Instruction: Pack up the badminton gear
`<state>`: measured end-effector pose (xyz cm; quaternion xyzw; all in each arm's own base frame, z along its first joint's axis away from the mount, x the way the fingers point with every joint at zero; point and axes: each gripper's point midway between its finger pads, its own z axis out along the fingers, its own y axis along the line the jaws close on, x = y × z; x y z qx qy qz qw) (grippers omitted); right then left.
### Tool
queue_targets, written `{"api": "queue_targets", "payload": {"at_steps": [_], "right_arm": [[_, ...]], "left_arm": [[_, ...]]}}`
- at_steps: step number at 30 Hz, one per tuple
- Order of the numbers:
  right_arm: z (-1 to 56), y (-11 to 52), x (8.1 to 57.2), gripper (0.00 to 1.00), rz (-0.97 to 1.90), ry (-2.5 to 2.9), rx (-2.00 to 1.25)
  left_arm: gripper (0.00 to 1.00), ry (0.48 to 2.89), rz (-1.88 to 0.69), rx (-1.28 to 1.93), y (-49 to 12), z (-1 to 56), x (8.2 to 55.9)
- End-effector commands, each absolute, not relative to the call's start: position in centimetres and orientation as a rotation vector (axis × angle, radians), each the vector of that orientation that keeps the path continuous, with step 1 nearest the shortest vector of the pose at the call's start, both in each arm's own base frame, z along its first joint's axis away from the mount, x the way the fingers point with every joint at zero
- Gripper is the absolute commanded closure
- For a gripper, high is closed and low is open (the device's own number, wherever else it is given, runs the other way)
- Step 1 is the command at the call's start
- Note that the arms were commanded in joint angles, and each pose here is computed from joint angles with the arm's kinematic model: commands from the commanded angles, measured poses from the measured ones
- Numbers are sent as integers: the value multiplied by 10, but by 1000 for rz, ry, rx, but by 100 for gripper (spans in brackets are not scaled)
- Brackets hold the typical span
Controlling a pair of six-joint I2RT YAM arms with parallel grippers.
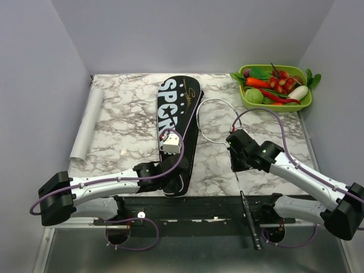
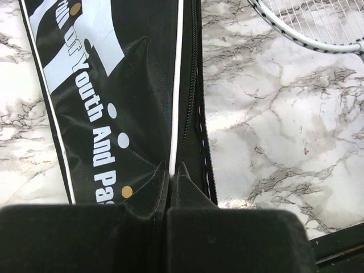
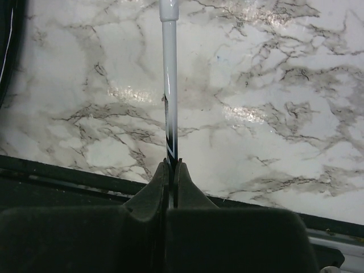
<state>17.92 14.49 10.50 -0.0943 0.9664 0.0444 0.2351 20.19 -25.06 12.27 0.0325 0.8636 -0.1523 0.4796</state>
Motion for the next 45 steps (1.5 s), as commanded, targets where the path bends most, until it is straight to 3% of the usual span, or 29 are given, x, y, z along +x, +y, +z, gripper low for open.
{"api": "queue_targets", "payload": {"at_steps": [1,13,27,34,45], "right_arm": [[102,137,155,99,132,2704,-259],[107,170,143,99,237,2711,-350],[120,239,171,99,352,2671,-424],[113,283,210,99,381,2620,-337],[86,324,320,99,320,2562,-196]], "left_arm": [[100,2030,-376,20,-255,150,216],[100,2015,-355,44,-259,163,220],[100,2023,-358,36,-249,152,215],[100,2038,-381,55,-249,141,210],[100,2084,-458,67,-254,117,199]]}}
